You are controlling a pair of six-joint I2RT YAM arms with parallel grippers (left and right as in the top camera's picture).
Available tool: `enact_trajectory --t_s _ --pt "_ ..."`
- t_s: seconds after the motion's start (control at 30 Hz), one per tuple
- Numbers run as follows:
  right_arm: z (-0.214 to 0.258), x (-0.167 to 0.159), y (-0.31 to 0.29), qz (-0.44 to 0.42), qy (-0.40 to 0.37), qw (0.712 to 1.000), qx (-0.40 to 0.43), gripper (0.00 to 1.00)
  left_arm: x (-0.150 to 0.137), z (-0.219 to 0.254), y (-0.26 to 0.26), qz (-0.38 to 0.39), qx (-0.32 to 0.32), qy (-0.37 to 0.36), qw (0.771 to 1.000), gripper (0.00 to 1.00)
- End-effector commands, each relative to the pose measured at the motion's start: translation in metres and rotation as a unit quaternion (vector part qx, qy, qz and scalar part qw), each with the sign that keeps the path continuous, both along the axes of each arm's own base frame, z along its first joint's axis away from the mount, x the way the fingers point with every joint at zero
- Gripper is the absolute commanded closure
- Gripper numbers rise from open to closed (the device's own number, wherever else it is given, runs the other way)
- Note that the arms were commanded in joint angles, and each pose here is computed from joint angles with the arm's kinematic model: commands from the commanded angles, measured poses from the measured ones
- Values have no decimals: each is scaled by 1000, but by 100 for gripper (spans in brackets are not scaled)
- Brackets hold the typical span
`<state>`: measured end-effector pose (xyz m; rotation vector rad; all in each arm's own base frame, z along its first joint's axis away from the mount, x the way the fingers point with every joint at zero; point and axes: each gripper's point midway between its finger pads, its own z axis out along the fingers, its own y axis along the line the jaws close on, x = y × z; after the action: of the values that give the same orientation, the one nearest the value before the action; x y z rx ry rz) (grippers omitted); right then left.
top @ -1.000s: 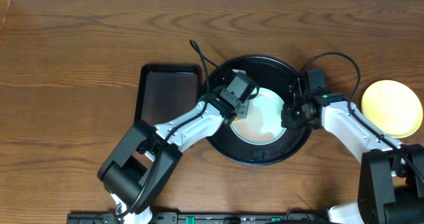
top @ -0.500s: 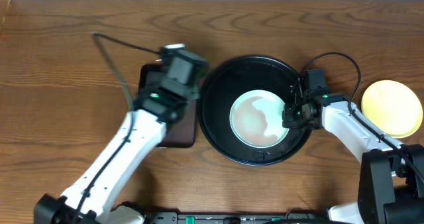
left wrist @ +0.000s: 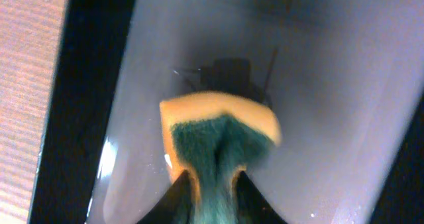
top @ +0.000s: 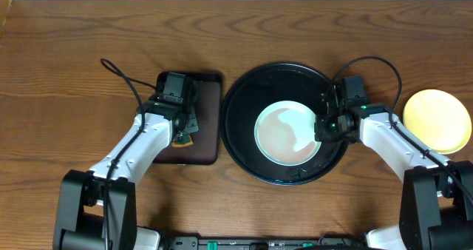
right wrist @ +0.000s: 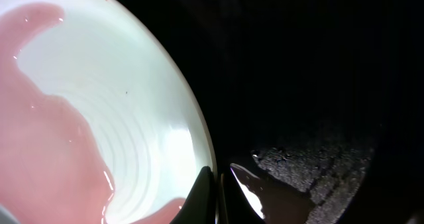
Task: Clean dirty plates on tray and stack at the side
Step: 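Return the sponge to the small tray with the left gripper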
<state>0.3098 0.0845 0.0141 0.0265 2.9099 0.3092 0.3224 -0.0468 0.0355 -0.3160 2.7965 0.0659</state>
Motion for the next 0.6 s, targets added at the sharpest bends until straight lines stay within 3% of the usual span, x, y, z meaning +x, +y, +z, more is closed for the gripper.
enact_trajectory --t_s 0.0,0.03,0.07,0.1,0.27,0.4,0.43,0.5,0.57 --pt "10 11 9 -9 -14 1000 27 99 2 0 0 -2 -3 1 1000 54" --pt "10 11 9 -9 -14 1000 27 99 2 0 0 -2 -3 1 1000 46" --pt "9 9 9 -10 -9 999 29 87 1 -1 0 -2 -3 3 1000 40" --pt "9 7 10 -15 -2 999 32 83 0 -1 0 -2 -2 4 1000 38" --pt "-2 -3 8 -30 21 999 31 79 -1 -1 0 -2 -2 6 1000 21" --pt "-15 -6 8 -47 40 998 31 80 -1 -1 0 -2 -2 6 1000 20" --pt "-19 -7 7 -47 46 997 29 83 -1 -1 1 -2 -2 6 1000 20" --pt "-28 -9 6 -48 59 997 25 99 -1 -1 1 -2 -2 6 1000 20" --pt "-30 -9 5 -50 61 997 25 99 -1 -1 0 -2 -2 6 1000 20"
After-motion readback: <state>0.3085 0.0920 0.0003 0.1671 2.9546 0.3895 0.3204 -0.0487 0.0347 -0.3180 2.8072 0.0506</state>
